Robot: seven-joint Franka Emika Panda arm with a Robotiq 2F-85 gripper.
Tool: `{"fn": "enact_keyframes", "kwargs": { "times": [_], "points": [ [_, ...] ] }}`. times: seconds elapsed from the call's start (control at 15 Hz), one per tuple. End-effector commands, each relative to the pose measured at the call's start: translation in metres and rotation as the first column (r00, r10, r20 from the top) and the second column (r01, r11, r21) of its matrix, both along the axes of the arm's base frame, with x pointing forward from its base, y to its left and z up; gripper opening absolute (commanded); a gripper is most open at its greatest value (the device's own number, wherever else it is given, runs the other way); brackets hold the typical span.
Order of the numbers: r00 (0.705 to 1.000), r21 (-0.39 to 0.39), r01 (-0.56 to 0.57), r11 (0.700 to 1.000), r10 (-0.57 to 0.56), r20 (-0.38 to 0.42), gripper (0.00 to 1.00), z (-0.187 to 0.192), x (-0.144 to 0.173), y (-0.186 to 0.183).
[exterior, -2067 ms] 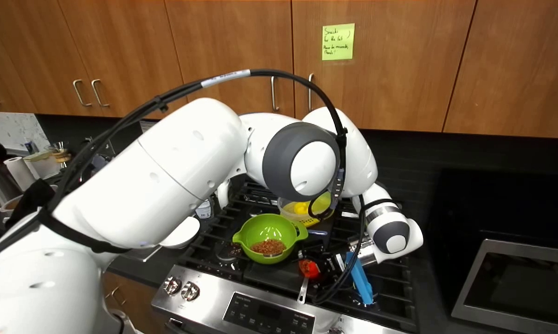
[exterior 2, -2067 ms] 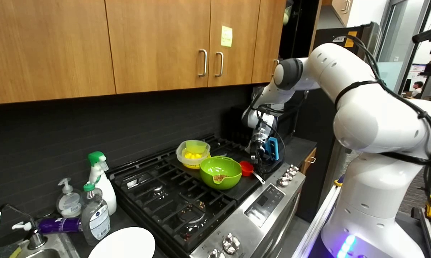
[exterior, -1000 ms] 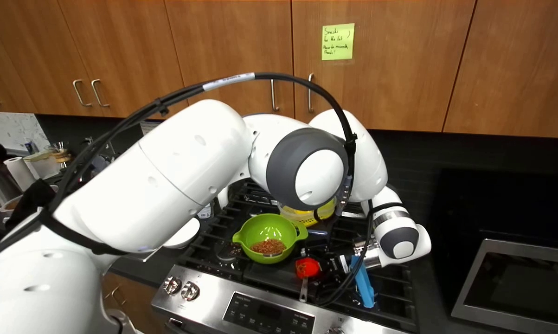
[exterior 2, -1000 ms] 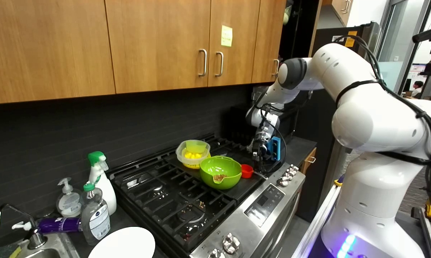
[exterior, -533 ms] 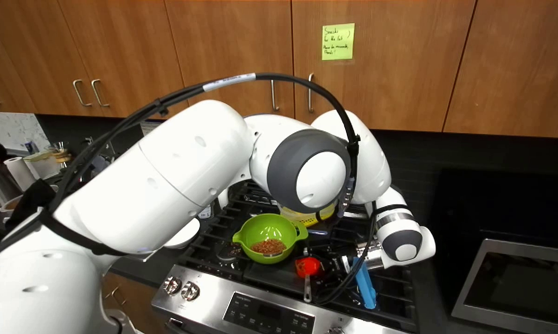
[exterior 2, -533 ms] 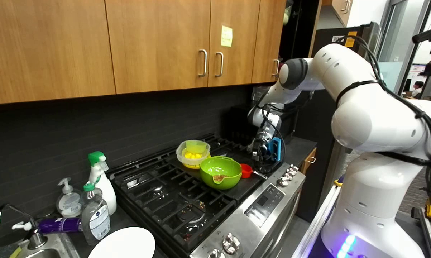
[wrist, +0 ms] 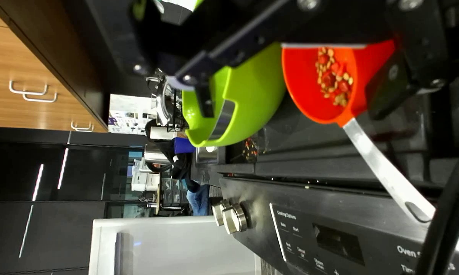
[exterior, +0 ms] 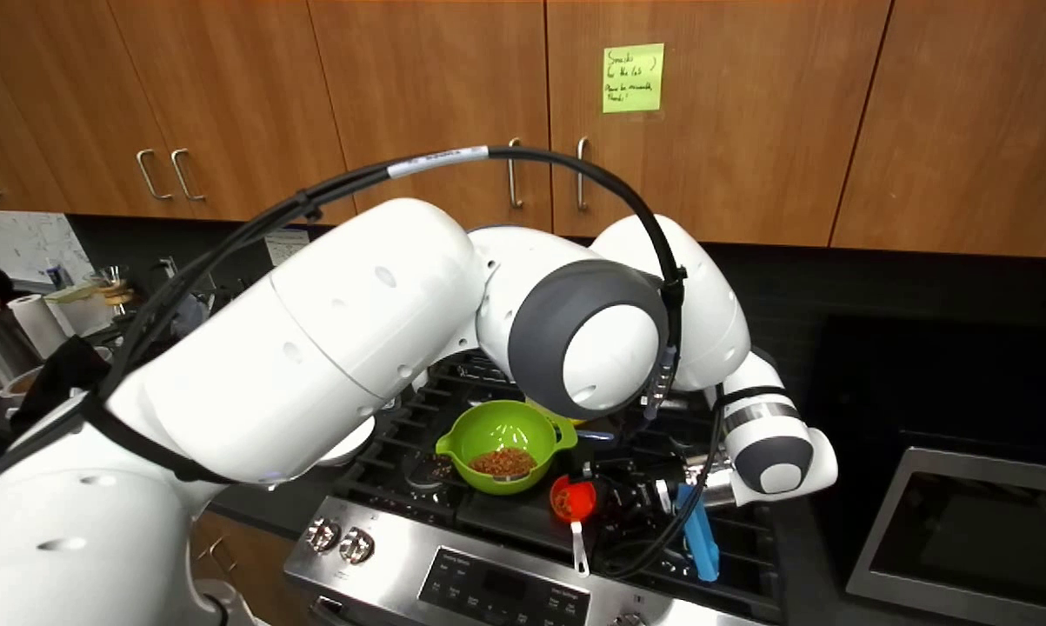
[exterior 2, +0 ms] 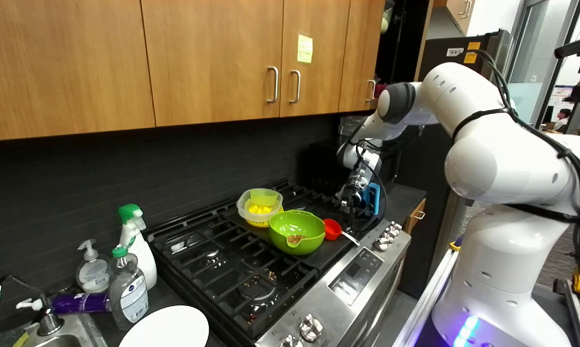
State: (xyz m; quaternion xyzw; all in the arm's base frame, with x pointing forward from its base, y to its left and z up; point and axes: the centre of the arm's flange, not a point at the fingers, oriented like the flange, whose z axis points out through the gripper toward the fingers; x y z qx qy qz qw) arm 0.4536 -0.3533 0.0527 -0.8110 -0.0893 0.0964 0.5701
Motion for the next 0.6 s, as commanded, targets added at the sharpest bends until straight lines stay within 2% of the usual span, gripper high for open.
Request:
{"fn": "enact_keyframes", "kwargs": {
  "times": [0.0, 0.4, 0.53],
  "points": [
    [0.999, 0.047, -0.001, 0.999, -0.001, 0.048, 1.00, 0.005, 0.011, -0.022],
    [0.995, 0.110, 0.005, 0.994, -0.016, 0.102, 1.00, 0.016, 0.007, -0.039],
    [0.996, 0.187, -0.004, 0.982, -0.013, 0.089, 1.00, 0.030, 0.003, -0.036]
  ]
}}
